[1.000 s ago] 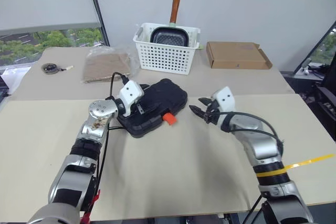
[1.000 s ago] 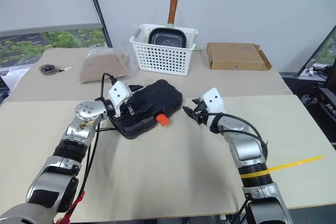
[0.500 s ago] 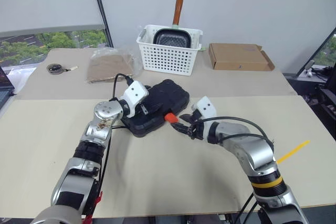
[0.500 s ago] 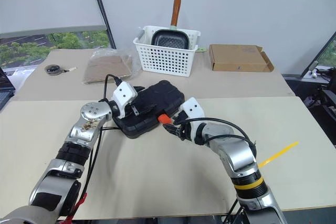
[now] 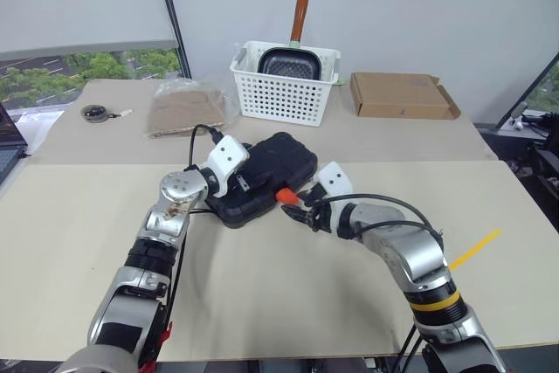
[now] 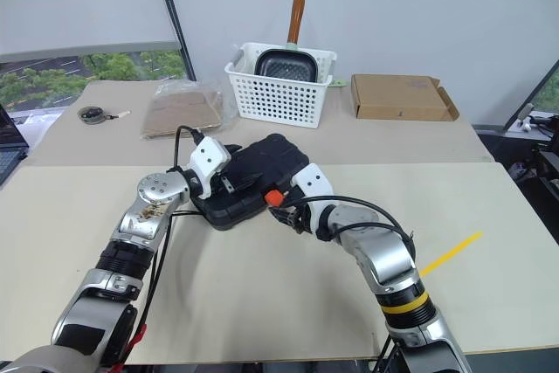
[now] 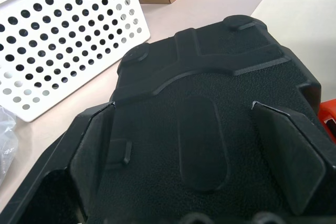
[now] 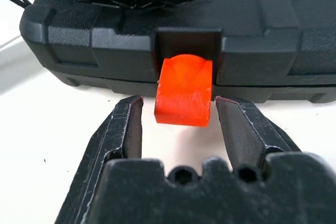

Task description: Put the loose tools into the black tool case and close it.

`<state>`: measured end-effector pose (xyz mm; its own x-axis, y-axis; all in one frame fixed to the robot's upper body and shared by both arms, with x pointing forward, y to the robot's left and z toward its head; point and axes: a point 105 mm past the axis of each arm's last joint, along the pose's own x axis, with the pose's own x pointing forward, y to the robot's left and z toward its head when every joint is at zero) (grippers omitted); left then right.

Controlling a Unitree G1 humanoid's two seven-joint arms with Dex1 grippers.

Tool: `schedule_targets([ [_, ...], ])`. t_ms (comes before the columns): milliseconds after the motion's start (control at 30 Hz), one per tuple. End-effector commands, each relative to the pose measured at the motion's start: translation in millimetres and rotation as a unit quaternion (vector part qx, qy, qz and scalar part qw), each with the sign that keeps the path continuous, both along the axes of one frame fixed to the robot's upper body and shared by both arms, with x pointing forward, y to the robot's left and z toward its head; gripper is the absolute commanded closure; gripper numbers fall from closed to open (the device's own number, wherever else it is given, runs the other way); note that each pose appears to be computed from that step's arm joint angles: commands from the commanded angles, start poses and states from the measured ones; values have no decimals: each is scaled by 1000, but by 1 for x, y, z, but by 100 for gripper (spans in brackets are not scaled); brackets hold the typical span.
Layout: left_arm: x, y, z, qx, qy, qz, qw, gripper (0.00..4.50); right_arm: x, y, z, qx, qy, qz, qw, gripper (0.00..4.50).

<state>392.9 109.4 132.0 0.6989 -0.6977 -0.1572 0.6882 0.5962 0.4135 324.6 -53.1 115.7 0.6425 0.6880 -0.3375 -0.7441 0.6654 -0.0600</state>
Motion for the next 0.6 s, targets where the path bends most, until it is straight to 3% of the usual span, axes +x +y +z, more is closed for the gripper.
schedule_targets([
  [33, -9, 5, -48, 36, 82, 10, 996, 5, 1, 3, 9, 5, -14, 6, 1000, 192],
  [200, -9, 5, -49, 36, 81, 9, 996, 0, 4, 2, 11, 7, -22, -1, 1000, 326],
  [233, -9, 5, -49, 37, 81, 10, 996, 0, 4, 2, 11, 6, -23, -2, 1000, 335],
  [600, -10, 5, -52, 31, 86, 10, 996, 0, 5, 13, 8, 47, -57, -1, 997, 335],
])
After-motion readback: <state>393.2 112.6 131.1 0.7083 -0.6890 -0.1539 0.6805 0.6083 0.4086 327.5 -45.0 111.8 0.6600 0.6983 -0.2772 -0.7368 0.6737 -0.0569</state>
